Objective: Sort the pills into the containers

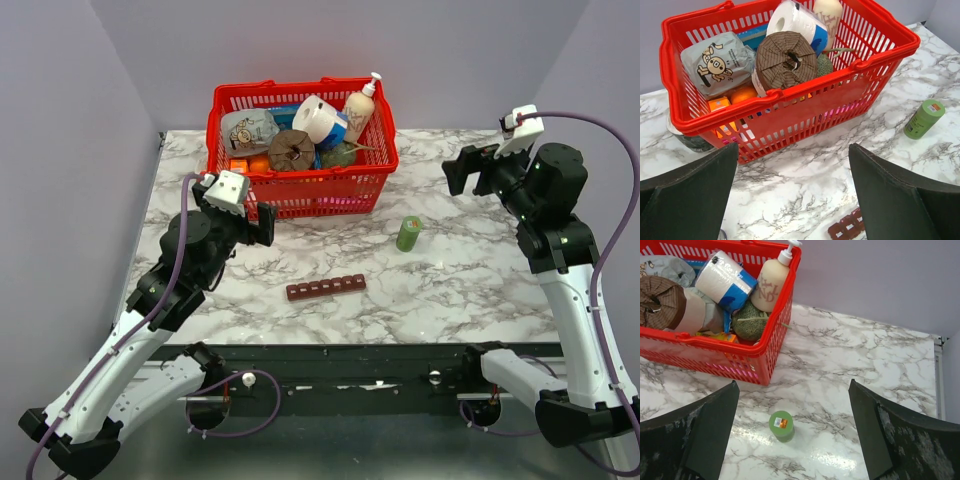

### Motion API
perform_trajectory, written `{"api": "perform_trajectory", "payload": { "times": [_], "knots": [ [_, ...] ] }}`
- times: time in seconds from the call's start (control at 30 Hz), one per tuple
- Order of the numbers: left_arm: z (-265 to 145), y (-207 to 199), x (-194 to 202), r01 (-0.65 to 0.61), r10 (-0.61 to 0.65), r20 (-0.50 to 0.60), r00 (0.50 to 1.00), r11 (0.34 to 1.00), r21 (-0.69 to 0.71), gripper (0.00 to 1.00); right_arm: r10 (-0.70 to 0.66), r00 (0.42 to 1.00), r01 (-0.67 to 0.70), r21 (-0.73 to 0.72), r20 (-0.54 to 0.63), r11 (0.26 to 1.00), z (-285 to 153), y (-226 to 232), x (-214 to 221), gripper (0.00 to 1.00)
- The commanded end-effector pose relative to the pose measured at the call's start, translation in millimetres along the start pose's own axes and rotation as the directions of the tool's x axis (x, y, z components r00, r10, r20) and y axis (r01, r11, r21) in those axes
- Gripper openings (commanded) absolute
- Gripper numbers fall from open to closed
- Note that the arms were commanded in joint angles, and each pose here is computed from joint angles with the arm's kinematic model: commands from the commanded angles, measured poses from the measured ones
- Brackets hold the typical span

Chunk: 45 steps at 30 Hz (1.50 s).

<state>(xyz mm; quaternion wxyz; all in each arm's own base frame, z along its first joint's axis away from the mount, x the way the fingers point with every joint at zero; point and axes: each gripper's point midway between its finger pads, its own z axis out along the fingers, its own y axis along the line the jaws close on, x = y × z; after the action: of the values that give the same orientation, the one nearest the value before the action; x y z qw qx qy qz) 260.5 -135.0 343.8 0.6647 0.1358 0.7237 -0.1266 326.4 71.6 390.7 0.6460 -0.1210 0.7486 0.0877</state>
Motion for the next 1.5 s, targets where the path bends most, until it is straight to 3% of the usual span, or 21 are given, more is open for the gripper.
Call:
{"api": "perform_trajectory", "payload": {
  "times": [0.0, 0.2, 0.27, 0.3, 0.33, 0.37, 0.4, 0.43, 0.5, 0.73, 0.83, 0.87, 1.0, 1.27, 1.47],
  "knots": [
    [1, -3, 5, -0.008, 0.009, -0.01, 1.0, 1.0, 0.023, 0.99, 0.01, 1.0, -0.009, -0.039, 0.008, 0.999, -3, 7, -3, 1.0],
    [1, -5, 11, -0.018, 0.018, -0.017, 1.0, 0.999, 0.032, 0.99, -0.038, 0.999, 0.036, -0.116, -0.009, 0.993, -3, 18, 4, 1.0],
    [1, -11, 13, -0.038, 0.039, -0.013, 0.999, 0.996, 0.076, 0.99, -0.09, 0.996, 0.085, -0.241, -0.009, 0.967, -5, 38, 10, 1.0],
    [1, -16, 19, -0.051, 0.053, -0.02, 0.998, 0.993, 0.107, 0.99, -0.19, 0.982, 0.177, -0.319, -0.009, 0.931, -8, 46, 20, 1.0],
    [1, -23, 21, -0.065, 0.068, -0.017, 0.998, 0.987, 0.147, 0.99, -0.234, 0.972, 0.219, -0.498, 0.034, 0.839, -18, 76, 27, 1.0],
    [-1, -40, 25, -0.121, 0.125, 0.001, 0.992, 0.959, 0.258, 0.99, -0.281, 0.957, 0.265, -0.582, 0.065, 0.769, -24, 88, 37, 1.0],
    [-3, -49, 39, -0.149, 0.159, -0.003, 0.987, 0.936, 0.319, 0.99, -0.362, 0.924, 0.352, -0.645, 0.123, 0.678, -31, 97, 51, 1.0],
    [-4, -59, 42, -0.176, 0.181, 0.021, 0.983, 0.91, 0.376, 0.99, -0.353, 0.922, 0.352, -0.721, 0.158, 0.596, -38, 112, 66, 1.0],
    [-11, -80, 69, -0.233, 0.246, 0.043, 0.968, 0.826, 0.513, 0.99, -0.427, 0.874, 0.437, -0.76, 0.232, 0.481, -40, 118, 91, 1.0],
    [-21, -102, 130, -0.384, 0.396, 0.142, 0.907, 0.641, 0.665, 0.98, -0.653, 0.693, 0.535, -0.825, 0.306, 0.182, -30, 135, 186, 1.0],
    [-25, -107, 160, -0.416, 0.459, 0.149, 0.876, 0.562, 0.715, 0.96, -0.662, 0.673, 0.517, -0.85, 0.33, 0.103, -27, 149, 209, 1.0],
    [-26, -110, 168, -0.459, 0.499, 0.183, 0.847, 0.513, 0.725, 0.95, -0.66, 0.672, 0.513, -0.853, 0.334, 0.091, -26, 152, 214, 1.0],
    [-22, -113, 211, -0.472, 0.601, 0.148, 0.785, 0.427, 0.771, 0.95, -0.63, 0.7, 0.499, -0.862, 0.336, 0.094, -14, 166, 223, 1.0],
    [-6, -112, 252, -0.441, 0.7, 0.059, 0.712, 0.38, 0.813, 0.95, -0.576, 0.766, 0.417, -0.902, 0.286, 0.107, -23, 188, 249, 1.0],
    [-5, -106, 276, -0.439, 0.742, 0.039, 0.669, 0.353, 0.826, 0.95, -0.583, 0.758, 0.427, -0.898, 0.293, 0.103, -21, 192, 258, 1.0]
  ]
}}
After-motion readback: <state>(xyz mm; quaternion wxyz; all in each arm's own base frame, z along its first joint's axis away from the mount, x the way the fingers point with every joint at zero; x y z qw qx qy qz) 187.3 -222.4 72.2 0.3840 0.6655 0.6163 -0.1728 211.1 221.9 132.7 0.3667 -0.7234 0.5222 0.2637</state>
